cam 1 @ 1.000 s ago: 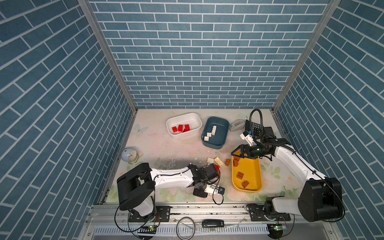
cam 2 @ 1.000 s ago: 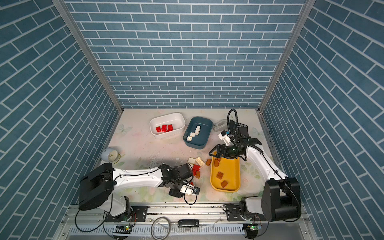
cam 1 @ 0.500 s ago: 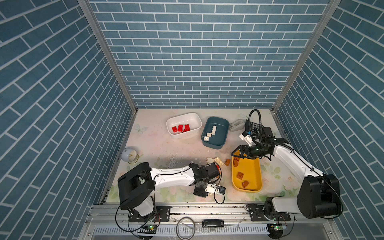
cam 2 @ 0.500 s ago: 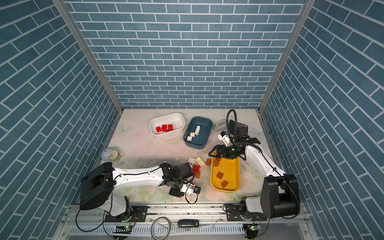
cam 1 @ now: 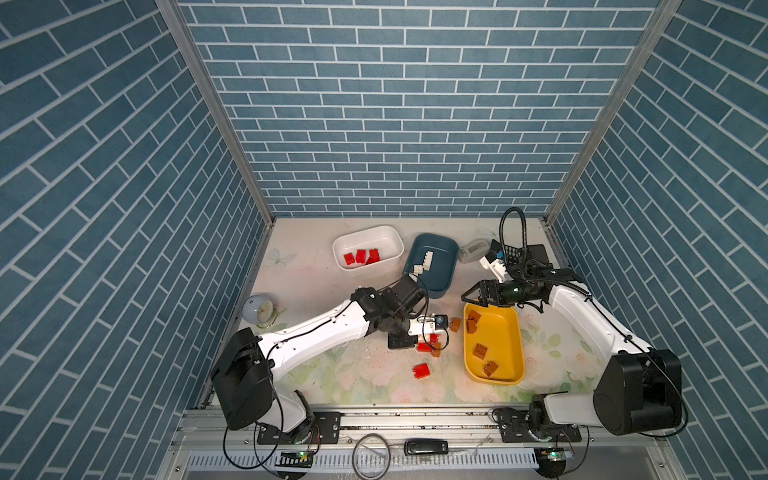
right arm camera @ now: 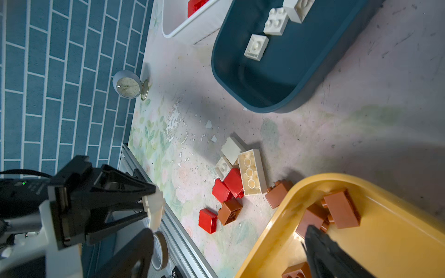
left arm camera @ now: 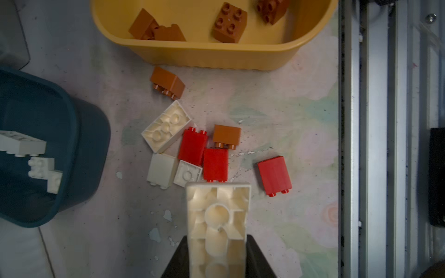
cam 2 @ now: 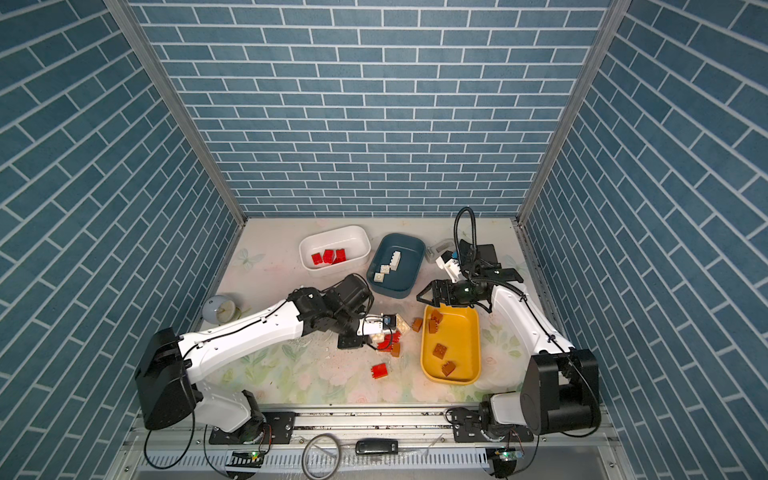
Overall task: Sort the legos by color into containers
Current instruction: 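Carry the cream brick with the left gripper into the teal tub and release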
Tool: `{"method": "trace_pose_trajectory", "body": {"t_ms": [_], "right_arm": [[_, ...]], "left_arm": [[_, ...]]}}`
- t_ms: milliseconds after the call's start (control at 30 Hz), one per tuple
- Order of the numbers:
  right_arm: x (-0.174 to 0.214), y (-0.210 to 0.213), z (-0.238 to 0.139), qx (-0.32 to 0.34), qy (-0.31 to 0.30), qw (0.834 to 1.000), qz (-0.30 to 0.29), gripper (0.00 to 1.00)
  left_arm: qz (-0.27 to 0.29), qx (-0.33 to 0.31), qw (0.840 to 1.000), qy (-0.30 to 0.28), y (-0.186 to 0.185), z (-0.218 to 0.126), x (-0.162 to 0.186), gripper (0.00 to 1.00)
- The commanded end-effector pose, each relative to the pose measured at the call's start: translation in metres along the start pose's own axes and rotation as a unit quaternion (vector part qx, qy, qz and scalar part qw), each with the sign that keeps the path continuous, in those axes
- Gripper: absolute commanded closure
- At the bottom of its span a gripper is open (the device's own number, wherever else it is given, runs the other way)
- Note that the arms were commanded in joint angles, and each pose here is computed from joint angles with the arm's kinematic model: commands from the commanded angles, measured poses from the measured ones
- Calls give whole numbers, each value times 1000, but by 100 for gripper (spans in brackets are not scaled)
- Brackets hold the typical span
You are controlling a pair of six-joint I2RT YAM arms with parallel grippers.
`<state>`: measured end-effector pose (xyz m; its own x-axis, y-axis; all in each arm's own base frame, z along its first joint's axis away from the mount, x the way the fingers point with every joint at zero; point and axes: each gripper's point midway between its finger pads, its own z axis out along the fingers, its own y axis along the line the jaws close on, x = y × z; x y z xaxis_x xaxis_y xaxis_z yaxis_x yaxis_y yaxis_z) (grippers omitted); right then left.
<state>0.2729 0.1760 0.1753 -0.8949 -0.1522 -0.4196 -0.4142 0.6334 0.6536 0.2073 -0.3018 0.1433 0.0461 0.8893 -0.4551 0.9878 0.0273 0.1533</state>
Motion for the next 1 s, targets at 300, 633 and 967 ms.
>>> {"method": "trace_pose_trajectory", "body": {"t_ms": [300,633,967], "right_arm": [[-21,6,-10,11,-26,999,-27,2],[-25,5,-11,11,-28,999,-28,2],[-23,3,-13,9,-24,999,-22,2]], "left_arm": [[-107,-85,989,-59,143,31,-27,75],[-121,-83,989,-32,195,87,-22,74],[-148,-80,986,-18,201,81,-14,41]]}}
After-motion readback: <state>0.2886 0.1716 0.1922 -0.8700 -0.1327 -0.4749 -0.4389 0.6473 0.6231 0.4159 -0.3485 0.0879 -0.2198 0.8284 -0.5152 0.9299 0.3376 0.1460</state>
